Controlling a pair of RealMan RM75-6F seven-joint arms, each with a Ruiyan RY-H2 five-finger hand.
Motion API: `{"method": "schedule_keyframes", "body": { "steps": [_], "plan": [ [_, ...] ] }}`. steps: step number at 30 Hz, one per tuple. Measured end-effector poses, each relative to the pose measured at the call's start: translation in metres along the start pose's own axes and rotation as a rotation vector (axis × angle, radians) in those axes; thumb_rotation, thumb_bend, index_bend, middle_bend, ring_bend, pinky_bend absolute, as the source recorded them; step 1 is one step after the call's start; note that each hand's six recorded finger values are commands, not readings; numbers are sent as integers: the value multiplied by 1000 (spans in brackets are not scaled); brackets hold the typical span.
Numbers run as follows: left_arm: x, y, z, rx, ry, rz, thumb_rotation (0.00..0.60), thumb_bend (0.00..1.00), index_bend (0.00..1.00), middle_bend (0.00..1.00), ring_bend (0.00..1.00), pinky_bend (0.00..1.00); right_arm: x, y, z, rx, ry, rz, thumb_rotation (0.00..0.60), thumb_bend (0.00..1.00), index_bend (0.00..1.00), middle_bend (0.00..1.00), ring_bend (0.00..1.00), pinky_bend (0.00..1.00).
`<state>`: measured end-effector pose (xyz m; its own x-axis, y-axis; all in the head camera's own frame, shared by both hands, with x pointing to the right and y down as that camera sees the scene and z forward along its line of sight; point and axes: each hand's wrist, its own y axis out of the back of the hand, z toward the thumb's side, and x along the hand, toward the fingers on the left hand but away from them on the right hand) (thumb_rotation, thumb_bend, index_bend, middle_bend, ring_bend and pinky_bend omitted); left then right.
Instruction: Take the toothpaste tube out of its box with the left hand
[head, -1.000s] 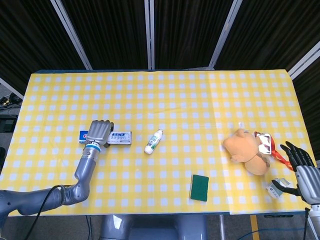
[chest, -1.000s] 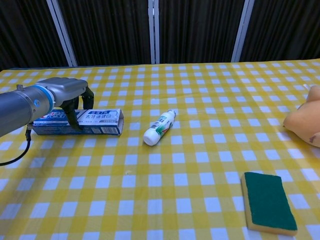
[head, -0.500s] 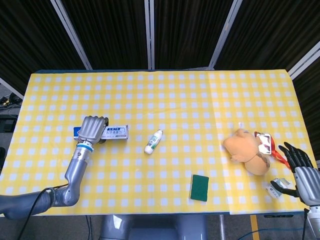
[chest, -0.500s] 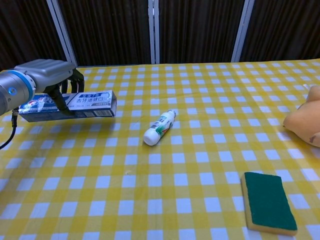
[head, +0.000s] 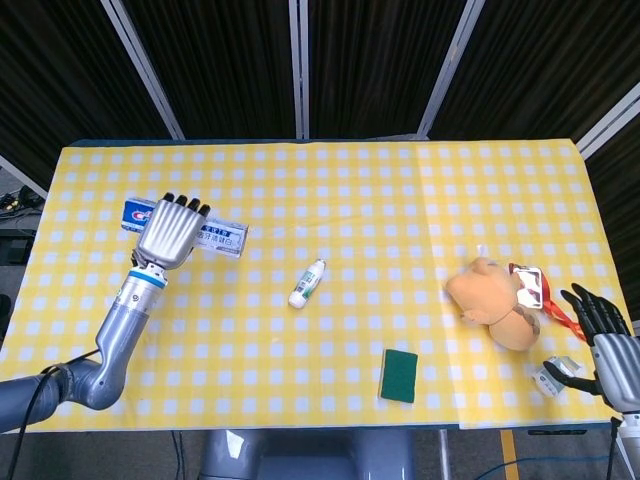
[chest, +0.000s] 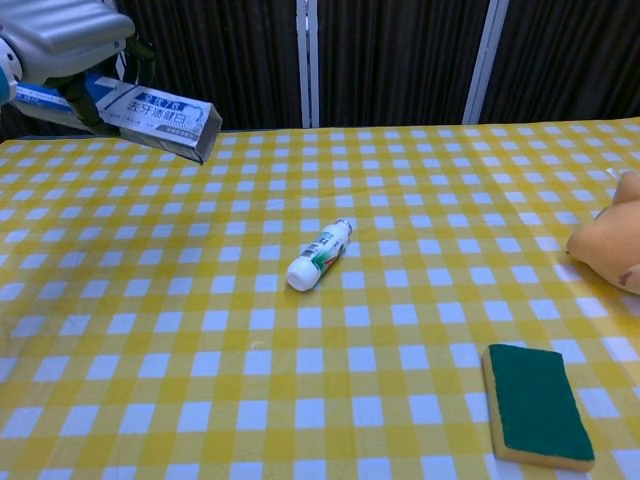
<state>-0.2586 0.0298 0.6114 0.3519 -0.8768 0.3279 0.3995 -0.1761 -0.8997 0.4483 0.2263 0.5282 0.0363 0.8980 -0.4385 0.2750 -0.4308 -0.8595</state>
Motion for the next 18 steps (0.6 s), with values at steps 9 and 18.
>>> {"method": "schedule_keyframes", "body": {
  "steps": [9, 18],
  "plan": [
    [-4, 55, -16, 506, -130, 252, 600, 329, 626, 442, 448, 469, 1, 2, 1, -4, 6, -7, 600, 83, 23, 0, 0, 0],
    [-18, 84, -24, 926, -253, 374, 600, 328, 626, 443, 448, 469, 3, 3, 3, -4, 13, -11, 600, 83, 23, 0, 0, 0]
  ]
}}
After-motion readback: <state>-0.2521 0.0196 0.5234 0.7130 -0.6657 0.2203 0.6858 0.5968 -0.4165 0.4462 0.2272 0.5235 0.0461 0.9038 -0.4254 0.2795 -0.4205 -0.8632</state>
